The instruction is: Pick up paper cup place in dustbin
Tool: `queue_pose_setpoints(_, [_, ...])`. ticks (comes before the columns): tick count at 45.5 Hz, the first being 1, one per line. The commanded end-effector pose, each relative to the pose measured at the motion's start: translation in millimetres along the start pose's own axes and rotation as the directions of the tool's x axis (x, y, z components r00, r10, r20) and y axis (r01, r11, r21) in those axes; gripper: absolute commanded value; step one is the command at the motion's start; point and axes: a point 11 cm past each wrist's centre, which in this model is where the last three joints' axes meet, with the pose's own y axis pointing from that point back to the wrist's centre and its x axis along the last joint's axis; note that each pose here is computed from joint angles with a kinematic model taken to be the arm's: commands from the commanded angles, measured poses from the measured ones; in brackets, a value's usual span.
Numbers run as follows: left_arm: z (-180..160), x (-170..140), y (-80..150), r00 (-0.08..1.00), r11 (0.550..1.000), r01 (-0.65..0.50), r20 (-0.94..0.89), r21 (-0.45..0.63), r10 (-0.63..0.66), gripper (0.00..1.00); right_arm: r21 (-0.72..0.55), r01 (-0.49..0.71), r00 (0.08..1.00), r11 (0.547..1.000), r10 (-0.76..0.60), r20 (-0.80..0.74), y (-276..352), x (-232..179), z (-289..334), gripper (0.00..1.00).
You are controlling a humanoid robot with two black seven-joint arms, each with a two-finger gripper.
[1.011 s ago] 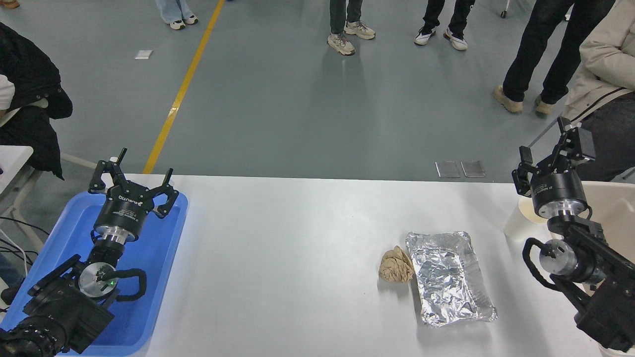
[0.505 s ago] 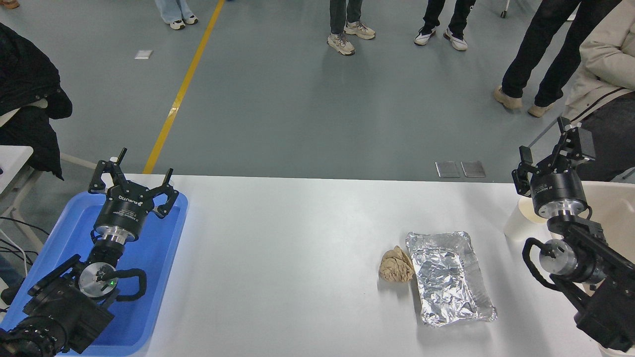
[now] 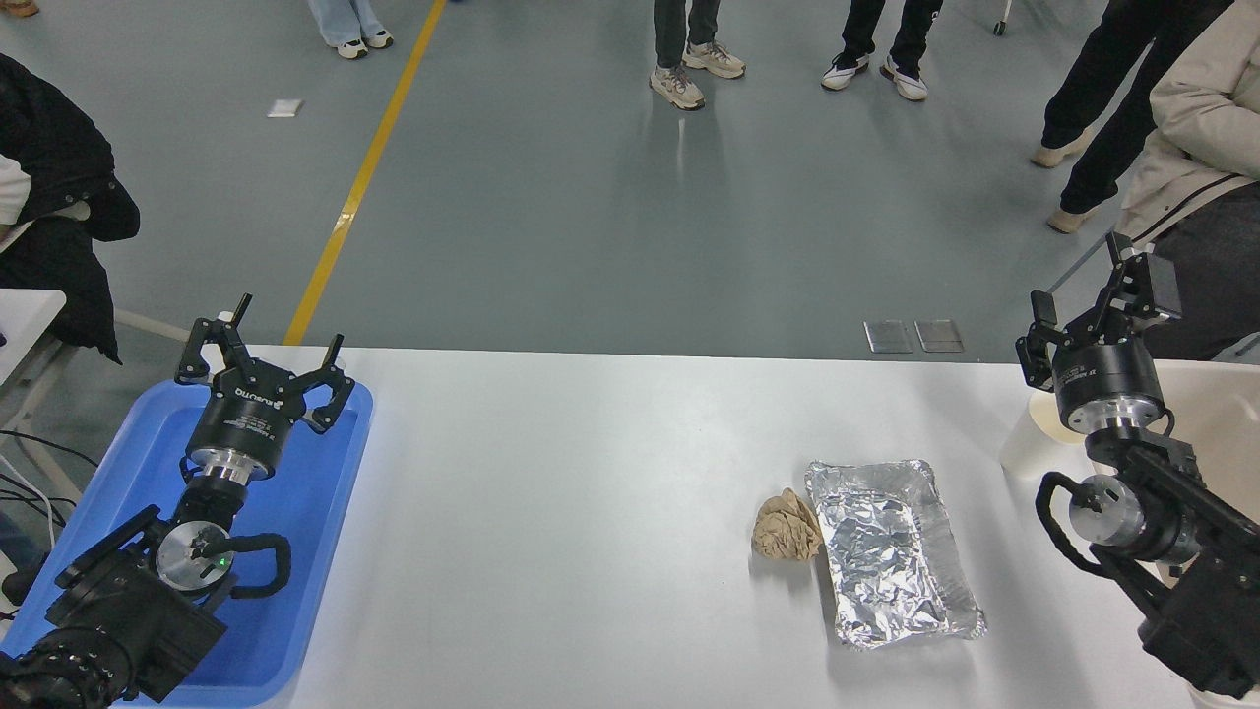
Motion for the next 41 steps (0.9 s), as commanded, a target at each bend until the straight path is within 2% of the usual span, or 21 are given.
queue_pose_setpoints(1, [0, 0, 0, 1.0, 1.0, 0.0, 0.0, 0.0, 0.0, 1.0, 0.004, -0.003, 1.0, 1.0, 0.003, -0.008, -1, 3, -3, 1.0])
queue_pose_setpoints(37, [0, 0, 0, 1.0, 1.0, 0.0, 0.0, 0.0, 0.0, 1.0, 0.036, 0.027, 1.0, 0.999, -0.027, 0.0, -12, -6, -17, 1.0])
queue_pose_setpoints(41, [0, 0, 0, 1.0, 1.0, 0.0, 0.0, 0.0, 0.0, 1.0, 0.072, 0.02, 0.999, 0.997, -0.017, -0.035, -22, 4, -37, 1.0])
